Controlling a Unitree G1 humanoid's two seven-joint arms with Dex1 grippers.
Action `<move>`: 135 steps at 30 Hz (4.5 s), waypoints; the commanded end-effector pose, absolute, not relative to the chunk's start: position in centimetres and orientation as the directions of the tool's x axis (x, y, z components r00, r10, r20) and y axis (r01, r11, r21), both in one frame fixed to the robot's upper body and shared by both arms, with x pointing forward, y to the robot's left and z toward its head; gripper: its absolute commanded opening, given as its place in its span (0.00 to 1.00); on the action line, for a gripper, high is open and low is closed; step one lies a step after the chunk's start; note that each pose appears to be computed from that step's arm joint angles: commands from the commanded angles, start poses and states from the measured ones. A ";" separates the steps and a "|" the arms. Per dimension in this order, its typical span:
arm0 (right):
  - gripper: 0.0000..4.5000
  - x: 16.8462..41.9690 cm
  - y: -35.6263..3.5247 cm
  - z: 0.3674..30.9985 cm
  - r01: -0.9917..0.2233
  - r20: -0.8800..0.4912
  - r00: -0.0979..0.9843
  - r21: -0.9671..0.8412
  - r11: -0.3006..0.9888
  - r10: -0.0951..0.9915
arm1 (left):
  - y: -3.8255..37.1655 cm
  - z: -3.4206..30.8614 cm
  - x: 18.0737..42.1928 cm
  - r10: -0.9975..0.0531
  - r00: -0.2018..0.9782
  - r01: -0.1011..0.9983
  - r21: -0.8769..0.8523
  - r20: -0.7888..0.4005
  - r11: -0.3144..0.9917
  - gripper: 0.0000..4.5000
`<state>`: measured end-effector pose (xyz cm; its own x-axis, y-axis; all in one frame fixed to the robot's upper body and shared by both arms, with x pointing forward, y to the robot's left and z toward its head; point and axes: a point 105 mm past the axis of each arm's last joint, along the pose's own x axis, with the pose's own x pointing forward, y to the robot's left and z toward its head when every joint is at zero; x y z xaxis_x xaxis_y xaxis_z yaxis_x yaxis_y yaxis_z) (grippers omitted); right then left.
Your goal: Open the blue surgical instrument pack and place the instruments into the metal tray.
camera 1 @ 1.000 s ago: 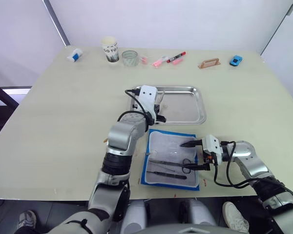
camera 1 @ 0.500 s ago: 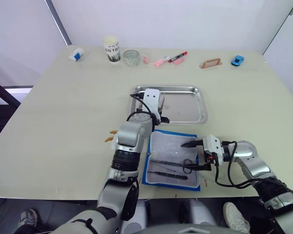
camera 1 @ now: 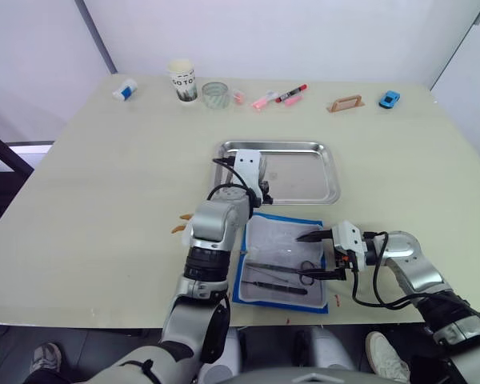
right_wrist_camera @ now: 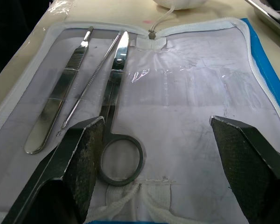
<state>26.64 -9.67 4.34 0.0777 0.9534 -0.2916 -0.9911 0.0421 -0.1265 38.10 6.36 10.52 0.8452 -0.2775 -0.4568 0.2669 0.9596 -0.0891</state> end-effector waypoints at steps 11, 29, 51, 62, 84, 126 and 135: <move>0.83 25.6 -11.7 0.3 -0.994 -0.428 0.105 -0.010 0.112 0.897 | 7.9 17.3 30.6 -0.892 0.448 0.892 -0.028 -0.055 0.450 0.46; 0.83 25.3 -11.8 0.4 -0.993 -0.420 0.114 -0.018 0.118 0.900 | 16.2 14.4 25.2 -0.965 -0.012 0.999 0.026 -0.260 -0.019 0.98; 0.83 25.1 -12.2 0.8 -0.994 -0.439 0.110 -0.023 0.111 0.892 | 13.6 8.5 26.4 -0.968 -0.082 0.987 0.113 -0.238 -0.112 0.98; 0.83 25.0 -11.9 0.8 -0.993 -0.434 0.113 -0.021 0.115 0.894 | 12.1 7.3 26.5 -0.964 -0.084 0.981 0.149 -0.251 -0.124 0.98; 0.83 25.3 -11.7 0.8 -0.993 -0.432 0.118 -0.023 0.120 0.894 | 10.9 4.2 27.6 -0.898 -0.074 0.981 0.128 -0.435 -0.143 0.98; 1.00 24.2 -11.7 12.1 -0.949 -0.372 0.303 -0.201 0.243 0.877 | 12.5 1.1 26.6 -0.862 -0.110 0.987 0.048 -0.495 -0.153 1.00; 0.70 23.4 -9.5 10.5 -0.934 -0.543 0.355 -0.164 0.318 0.761 | 12.7 1.3 26.6 -0.868 -0.106 0.988 0.050 -0.485 -0.149 1.00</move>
